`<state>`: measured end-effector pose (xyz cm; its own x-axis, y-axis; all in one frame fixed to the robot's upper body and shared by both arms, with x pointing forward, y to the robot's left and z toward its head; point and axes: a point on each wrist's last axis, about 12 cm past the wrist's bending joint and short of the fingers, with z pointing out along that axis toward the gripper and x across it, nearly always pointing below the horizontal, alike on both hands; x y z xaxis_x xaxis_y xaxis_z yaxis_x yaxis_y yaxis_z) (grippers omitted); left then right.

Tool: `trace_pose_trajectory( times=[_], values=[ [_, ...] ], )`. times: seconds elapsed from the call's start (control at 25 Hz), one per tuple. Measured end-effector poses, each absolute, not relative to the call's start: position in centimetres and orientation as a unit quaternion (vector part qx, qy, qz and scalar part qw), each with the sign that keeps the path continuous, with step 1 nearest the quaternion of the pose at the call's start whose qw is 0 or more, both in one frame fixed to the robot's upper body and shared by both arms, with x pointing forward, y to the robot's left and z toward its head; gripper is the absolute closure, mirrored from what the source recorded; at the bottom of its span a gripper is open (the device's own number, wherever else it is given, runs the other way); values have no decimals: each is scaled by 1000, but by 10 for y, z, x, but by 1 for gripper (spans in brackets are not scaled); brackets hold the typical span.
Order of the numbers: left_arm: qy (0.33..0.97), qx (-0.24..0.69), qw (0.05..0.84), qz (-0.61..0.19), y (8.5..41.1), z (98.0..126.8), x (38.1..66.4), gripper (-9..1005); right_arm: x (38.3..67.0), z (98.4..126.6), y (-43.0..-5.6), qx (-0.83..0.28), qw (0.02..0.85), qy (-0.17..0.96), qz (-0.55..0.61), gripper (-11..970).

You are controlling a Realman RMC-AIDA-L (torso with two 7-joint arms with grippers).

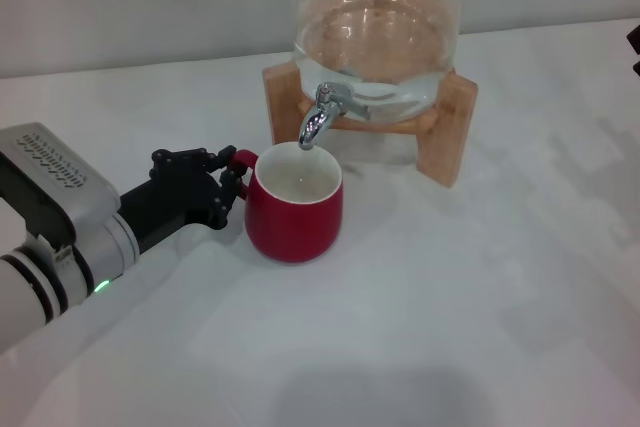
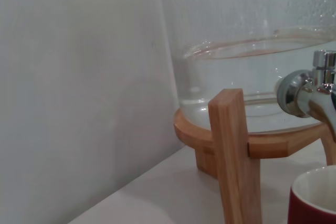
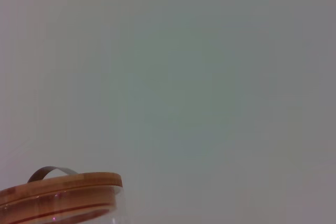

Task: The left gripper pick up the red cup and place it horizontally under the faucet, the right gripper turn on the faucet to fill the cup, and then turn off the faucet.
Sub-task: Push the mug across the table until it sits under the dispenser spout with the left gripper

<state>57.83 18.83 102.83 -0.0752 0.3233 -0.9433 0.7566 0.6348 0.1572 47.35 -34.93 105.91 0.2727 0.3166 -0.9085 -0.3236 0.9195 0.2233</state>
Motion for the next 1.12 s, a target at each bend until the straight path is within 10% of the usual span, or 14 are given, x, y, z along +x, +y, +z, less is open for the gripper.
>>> trace_pose_trajectory(
  times=[1.12],
  values=[
    [700,405,556,-191,180,1031,582,877,473,1060,-349,-5,799,566,203,102]
  ],
)
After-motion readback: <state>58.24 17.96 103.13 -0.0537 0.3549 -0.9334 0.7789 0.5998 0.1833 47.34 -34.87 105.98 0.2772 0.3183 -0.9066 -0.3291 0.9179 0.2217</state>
